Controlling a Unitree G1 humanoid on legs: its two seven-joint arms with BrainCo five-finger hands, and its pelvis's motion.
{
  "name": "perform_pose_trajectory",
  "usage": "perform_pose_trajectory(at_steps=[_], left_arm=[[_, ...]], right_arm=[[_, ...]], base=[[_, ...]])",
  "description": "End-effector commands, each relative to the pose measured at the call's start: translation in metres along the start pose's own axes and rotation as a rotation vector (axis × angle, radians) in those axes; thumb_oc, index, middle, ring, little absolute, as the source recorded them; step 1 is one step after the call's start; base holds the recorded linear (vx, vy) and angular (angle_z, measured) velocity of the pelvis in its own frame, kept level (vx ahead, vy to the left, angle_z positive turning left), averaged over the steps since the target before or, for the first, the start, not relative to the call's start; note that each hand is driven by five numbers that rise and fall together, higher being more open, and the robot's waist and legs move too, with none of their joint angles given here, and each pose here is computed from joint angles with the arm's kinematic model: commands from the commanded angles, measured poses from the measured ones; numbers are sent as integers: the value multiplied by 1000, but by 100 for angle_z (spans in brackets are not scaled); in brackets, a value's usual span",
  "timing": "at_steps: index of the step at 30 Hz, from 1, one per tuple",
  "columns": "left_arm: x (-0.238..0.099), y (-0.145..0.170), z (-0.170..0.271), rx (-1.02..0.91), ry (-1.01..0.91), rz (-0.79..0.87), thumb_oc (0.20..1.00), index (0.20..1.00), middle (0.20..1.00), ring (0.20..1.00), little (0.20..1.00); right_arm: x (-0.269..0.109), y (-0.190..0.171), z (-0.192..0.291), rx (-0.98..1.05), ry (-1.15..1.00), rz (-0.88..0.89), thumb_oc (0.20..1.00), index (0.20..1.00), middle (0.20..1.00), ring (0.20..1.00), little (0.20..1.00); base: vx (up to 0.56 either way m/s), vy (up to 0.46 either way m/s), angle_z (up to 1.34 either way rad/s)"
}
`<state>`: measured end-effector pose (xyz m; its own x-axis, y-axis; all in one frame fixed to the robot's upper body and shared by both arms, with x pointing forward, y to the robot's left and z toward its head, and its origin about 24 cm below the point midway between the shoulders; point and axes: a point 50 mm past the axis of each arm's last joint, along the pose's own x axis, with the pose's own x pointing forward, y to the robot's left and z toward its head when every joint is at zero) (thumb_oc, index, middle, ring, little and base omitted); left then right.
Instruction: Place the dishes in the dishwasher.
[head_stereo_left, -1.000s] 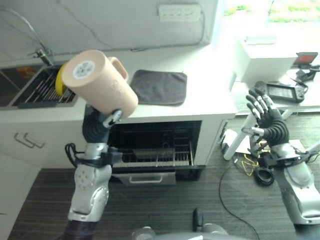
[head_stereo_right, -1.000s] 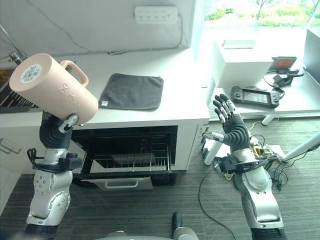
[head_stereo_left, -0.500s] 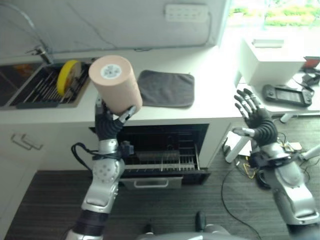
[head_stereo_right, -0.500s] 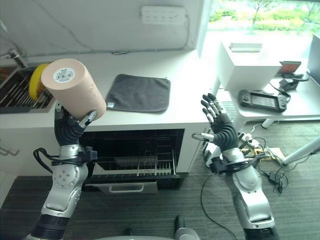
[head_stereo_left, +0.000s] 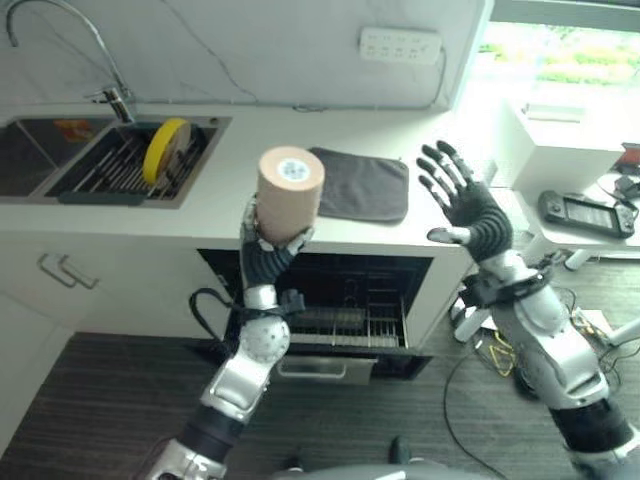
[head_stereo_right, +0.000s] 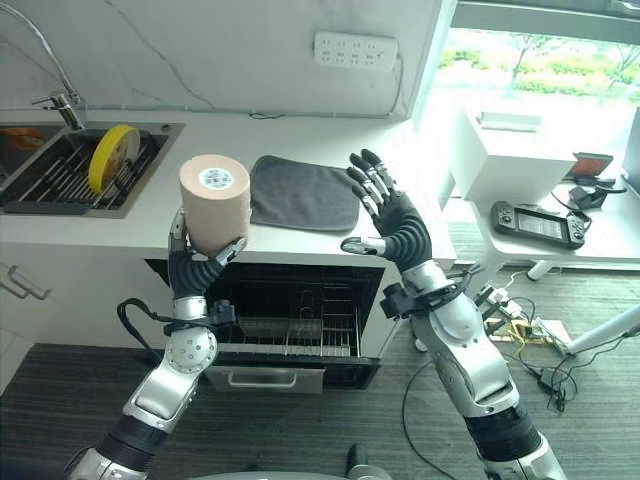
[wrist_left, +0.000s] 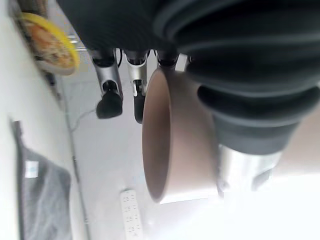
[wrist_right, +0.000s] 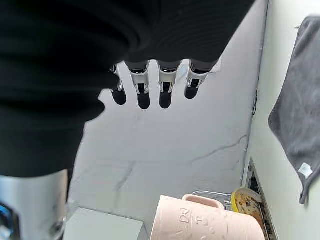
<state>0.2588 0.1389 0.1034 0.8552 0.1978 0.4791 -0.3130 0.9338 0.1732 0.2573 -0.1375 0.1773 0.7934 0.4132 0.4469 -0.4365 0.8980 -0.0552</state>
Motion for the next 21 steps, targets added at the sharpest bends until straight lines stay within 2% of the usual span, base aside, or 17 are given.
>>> perform_pose_trajectory(at_steps=[1,10,21], left_arm=[[22,-7,24,66,-235,-72,200,200,200,200,200],[19,-21,26,119,-288,-159,200,200,200,200,200],[12,-33,26,108,-302,-232,200,200,200,200,200]], right_arm=[[15,8,18,95,-120,16,1000,1000,1000,1000,1000],[30,26,2,238,-30,73,1000,1000,1000,1000,1000],[44,36,1,212,-29,89,1000,1000,1000,1000,1000]], base=[[17,-21,4],[6,-2,0],[0,0,0]])
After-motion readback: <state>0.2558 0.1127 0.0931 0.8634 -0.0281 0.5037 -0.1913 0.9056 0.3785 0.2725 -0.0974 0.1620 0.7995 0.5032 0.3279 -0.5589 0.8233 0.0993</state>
